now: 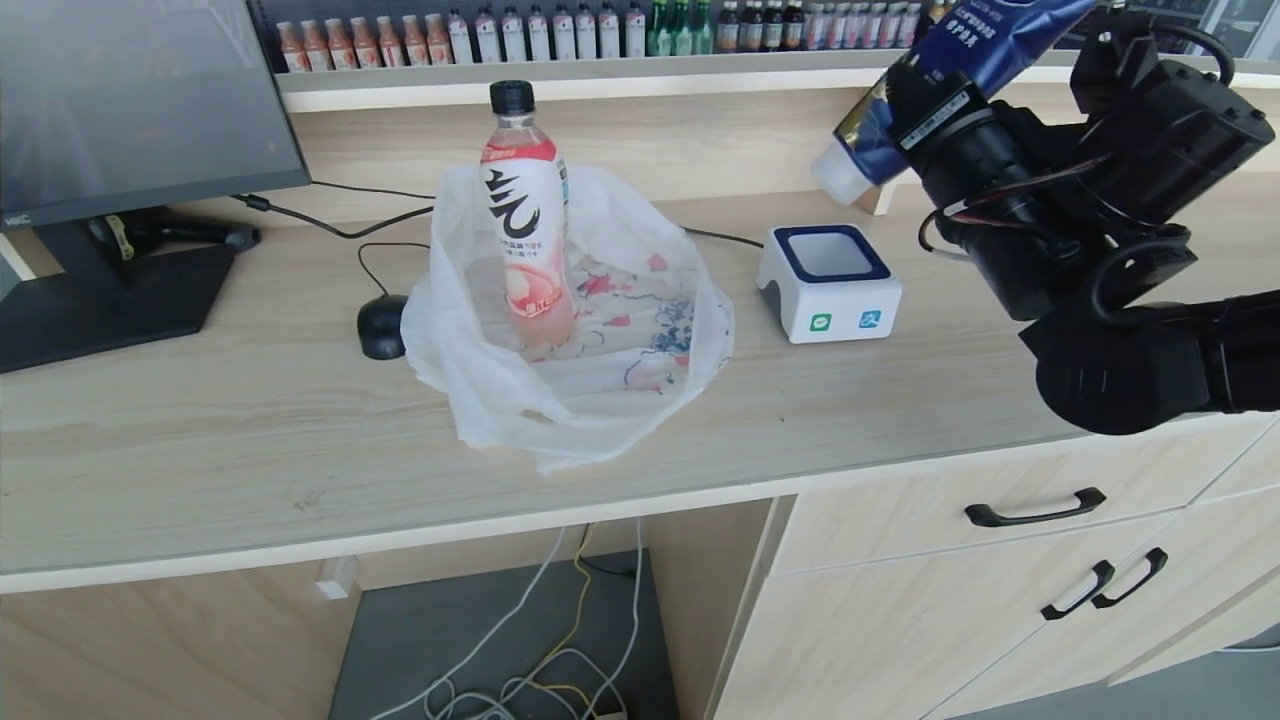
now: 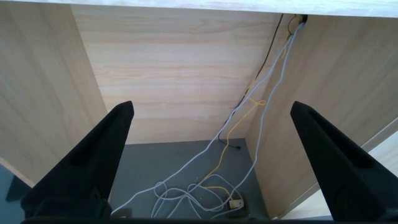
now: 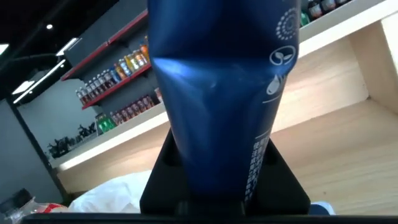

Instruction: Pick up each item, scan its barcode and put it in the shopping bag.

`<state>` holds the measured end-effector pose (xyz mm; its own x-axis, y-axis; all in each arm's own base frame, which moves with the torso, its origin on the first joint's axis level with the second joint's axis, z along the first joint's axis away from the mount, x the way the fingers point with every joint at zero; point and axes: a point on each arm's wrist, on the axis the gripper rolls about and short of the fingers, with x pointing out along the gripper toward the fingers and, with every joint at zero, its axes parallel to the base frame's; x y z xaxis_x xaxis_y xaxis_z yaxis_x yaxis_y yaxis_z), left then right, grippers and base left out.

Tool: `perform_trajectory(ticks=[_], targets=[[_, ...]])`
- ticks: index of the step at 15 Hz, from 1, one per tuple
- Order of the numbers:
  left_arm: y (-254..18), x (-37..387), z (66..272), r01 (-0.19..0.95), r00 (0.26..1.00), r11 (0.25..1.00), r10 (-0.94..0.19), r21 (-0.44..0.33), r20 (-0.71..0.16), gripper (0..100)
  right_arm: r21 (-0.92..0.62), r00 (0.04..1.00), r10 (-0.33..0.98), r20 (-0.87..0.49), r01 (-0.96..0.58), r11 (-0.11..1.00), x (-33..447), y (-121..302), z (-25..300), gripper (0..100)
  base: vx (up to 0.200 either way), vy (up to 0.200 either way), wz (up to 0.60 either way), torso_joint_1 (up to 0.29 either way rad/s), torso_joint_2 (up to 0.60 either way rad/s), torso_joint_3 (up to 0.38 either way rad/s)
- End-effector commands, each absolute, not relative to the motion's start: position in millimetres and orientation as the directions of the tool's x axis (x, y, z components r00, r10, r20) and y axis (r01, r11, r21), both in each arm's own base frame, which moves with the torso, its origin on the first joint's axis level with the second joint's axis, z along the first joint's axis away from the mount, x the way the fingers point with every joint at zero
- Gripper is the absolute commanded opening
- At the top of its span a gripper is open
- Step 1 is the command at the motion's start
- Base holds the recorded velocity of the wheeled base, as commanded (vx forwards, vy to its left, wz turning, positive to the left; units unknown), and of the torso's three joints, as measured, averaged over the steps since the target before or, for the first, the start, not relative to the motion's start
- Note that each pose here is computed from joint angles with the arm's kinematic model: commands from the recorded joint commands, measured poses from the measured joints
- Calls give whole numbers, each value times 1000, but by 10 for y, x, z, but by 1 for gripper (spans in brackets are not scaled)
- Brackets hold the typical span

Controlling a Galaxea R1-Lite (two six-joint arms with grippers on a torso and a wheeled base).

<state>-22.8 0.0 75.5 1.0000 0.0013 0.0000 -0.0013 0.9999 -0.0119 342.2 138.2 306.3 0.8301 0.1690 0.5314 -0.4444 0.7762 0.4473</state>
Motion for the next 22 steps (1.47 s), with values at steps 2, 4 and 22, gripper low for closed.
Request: perform_trajectory(ticks=[2, 4, 22], targets=[[0, -228, 755, -2, 1000, 1000, 2, -12, 0, 100, 524, 843, 148, 517, -449, 724, 3450, 1419, 3012, 0, 0, 0, 0, 0, 0, 0], [0, -228, 755, -2, 1000, 1000, 2, -12, 0, 100, 571, 858, 122, 499, -431, 698, 3491, 1429, 2955, 0, 0, 0, 0, 0, 0, 0], [0, -228, 755, -2, 1000, 1000, 2, -12, 0, 100, 704, 912, 89, 401, -368, 607, 3651, 1669, 2749, 0, 0, 0, 0, 0, 0, 0]])
